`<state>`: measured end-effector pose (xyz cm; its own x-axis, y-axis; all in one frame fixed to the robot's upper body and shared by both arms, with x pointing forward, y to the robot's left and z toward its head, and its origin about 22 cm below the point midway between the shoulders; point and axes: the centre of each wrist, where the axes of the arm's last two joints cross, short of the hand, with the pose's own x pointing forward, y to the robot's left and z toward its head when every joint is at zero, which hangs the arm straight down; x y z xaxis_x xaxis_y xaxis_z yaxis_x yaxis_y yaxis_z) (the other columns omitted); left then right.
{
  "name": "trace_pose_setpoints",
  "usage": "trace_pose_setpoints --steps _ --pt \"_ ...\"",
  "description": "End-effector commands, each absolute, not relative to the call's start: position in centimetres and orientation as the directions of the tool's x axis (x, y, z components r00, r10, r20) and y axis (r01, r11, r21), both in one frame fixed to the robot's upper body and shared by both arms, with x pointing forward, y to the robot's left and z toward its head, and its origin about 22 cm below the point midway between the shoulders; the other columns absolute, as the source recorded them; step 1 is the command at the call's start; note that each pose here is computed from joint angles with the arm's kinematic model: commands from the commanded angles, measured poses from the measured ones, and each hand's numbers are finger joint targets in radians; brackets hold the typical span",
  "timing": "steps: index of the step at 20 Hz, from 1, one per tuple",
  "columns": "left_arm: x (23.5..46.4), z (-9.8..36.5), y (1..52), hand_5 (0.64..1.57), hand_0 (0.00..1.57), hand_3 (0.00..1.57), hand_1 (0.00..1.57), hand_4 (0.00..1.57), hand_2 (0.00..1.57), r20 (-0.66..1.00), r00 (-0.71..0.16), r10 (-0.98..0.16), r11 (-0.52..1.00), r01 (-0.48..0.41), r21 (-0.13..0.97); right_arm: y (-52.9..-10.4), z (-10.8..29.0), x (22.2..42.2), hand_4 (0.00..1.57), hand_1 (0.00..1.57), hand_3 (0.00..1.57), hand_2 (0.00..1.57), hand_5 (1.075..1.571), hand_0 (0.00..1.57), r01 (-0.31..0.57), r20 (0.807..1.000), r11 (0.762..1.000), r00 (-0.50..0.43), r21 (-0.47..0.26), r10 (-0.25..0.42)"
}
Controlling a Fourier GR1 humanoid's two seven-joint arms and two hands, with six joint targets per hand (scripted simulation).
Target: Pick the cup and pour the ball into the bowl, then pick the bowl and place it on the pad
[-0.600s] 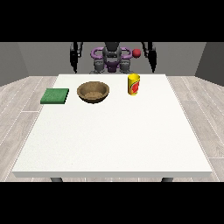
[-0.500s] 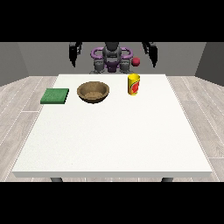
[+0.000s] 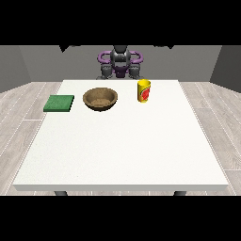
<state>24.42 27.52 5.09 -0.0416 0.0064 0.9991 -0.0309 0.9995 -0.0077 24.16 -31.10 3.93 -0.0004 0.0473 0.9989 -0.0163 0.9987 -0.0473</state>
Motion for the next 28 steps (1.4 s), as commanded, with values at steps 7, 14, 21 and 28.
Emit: trace_pose_setpoints --steps 7,14,21,28 --pt "25.8 7.6 29.3 1.541 0.00 0.00 0.00 0.00 0.00 0.980 -0.198 0.023 0.999 -0.032 -0.030 -32.1 4.6 24.5 0.00 0.00 0.00 0.00 1.570 0.00 -0.002 0.991 1.000 -0.128 -0.026 0.025" --pt "25.4 0.7 27.7 1.524 0.00 0.00 0.00 0.00 0.00 0.960 -0.281 0.002 0.999 -0.034 -0.012 -32.5 3.1 24.6 0.00 0.00 0.00 0.00 1.570 0.00 -0.019 0.987 1.000 -0.163 -0.014 0.011" --pt "27.3 -3.2 26.7 1.520 0.00 0.00 0.00 0.00 0.00 0.930 -0.368 0.002 0.998 -0.057 -0.025 -32.5 2.8 26.2 0.00 0.00 0.00 0.00 1.571 0.00 -0.032 0.955 0.999 -0.297 -0.031 0.020" --pt "28.7 -7.8 24.9 1.517 0.00 0.00 0.00 0.00 0.00 0.939 -0.341 -0.051 0.994 -0.108 0.014 -33.7 3.9 26.6 0.00 0.00 0.00 0.00 1.570 0.00 -0.075 0.966 0.997 -0.257 -0.003 -0.017"
